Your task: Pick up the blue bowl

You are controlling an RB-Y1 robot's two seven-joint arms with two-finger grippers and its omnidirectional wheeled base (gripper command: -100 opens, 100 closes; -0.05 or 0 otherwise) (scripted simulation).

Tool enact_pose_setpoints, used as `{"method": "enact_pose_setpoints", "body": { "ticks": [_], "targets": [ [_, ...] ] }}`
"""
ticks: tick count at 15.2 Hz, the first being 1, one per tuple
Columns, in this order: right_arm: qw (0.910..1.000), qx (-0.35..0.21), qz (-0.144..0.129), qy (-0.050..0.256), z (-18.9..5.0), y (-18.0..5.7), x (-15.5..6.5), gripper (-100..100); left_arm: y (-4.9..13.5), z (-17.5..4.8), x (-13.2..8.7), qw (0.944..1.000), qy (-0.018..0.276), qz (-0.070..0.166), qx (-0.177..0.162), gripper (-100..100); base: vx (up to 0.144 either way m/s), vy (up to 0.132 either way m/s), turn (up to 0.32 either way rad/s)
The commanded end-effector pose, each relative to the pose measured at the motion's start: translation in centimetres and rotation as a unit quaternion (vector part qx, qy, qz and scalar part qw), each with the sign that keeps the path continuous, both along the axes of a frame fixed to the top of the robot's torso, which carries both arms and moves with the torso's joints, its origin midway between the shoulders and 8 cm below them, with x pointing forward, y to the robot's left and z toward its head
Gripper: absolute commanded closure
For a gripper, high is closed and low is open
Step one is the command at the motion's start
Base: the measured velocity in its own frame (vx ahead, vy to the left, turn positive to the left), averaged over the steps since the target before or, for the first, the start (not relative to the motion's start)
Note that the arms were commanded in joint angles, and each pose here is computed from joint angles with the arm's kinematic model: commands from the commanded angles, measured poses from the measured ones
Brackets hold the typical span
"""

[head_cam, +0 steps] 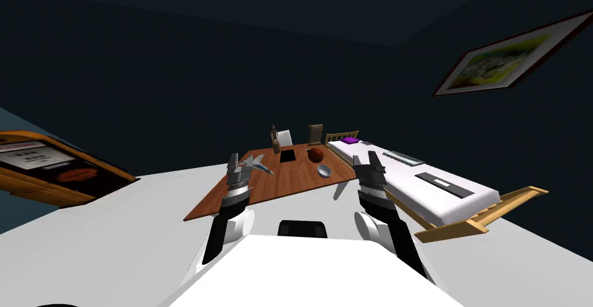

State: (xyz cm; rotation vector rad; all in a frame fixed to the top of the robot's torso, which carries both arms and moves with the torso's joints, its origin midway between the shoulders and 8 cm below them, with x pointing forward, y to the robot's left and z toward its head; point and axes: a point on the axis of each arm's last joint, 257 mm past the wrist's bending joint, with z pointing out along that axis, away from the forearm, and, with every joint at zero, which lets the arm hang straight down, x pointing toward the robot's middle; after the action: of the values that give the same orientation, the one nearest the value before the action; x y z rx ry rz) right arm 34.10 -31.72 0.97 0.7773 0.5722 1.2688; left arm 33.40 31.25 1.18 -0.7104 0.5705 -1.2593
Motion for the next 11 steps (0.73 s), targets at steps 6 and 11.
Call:
{"method": "enact_pose_setpoints", "body": {
  "ticks": [6,11],
  "targets": [
    [0.9965,-0.064,0.036,0.04,-2.3,1.9,1.0,-100,0.0,0.0,0.0,1.0,0.0,0.0,0.0,0,-0.072,0.027,0.096],
    [0.9905,-0.101,0.056,0.074,-4.8,2.9,1.6,-100,0.0,0.0,0.0,1.0,0.0,0.0,0.0,0,-0.082,0.035,0.137]
  ]
}}
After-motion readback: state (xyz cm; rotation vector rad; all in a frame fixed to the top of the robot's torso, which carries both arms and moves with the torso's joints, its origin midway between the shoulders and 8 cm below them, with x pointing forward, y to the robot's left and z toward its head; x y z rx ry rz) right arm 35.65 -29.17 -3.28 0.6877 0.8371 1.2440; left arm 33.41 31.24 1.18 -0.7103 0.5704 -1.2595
